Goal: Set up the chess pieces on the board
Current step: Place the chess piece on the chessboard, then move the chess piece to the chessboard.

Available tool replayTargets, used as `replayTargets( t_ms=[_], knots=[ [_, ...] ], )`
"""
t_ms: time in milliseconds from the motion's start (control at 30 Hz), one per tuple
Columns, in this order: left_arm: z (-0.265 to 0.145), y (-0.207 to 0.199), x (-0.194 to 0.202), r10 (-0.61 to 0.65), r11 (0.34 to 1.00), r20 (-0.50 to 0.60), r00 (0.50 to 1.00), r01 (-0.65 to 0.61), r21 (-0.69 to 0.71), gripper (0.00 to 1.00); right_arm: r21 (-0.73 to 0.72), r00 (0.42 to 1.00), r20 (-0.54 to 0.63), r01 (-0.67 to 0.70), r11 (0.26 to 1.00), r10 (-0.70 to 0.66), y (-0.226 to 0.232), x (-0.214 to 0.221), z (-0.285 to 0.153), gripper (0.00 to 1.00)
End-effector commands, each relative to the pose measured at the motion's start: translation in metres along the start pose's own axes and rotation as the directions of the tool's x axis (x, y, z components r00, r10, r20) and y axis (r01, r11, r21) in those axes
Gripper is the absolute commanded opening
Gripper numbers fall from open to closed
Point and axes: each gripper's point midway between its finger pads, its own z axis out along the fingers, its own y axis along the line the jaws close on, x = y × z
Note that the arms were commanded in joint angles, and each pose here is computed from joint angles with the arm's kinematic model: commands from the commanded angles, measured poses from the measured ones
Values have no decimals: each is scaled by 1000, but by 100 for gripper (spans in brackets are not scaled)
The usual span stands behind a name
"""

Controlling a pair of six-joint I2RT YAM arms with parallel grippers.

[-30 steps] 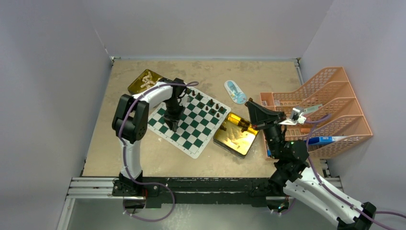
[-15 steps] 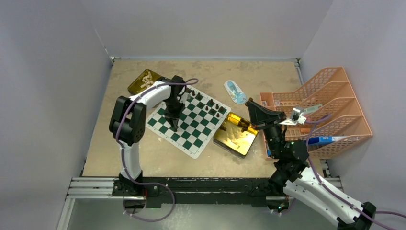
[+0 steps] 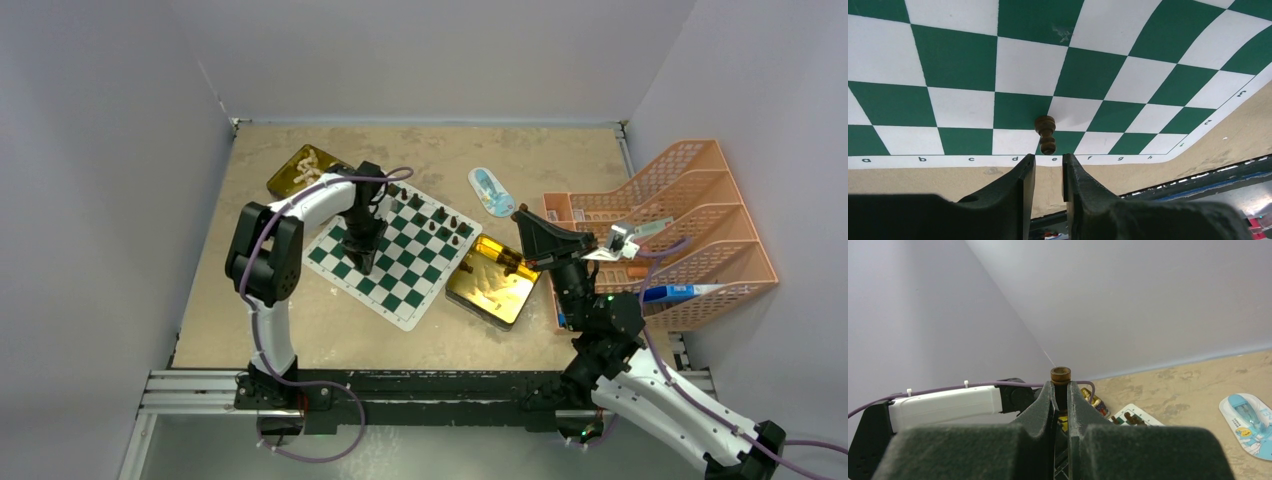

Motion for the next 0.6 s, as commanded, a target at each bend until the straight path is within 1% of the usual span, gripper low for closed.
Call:
replayTargets(
  t_ms=[0, 233, 567],
  knots=[
    [-14, -10, -8, 11, 999, 74, 997, -14, 35, 26, -39, 998, 59, -5, 999, 8, 11, -18, 1, 0],
    [-15, -11, -11, 11, 999, 87, 996, -14, 39, 25, -47, 998, 62, -6, 999, 9, 14, -20, 2, 0],
    [-9, -4, -9, -2, 1000, 76, 997, 2, 3, 22, -49, 998, 62, -6, 999, 9, 14, -20, 2, 0]
  ],
)
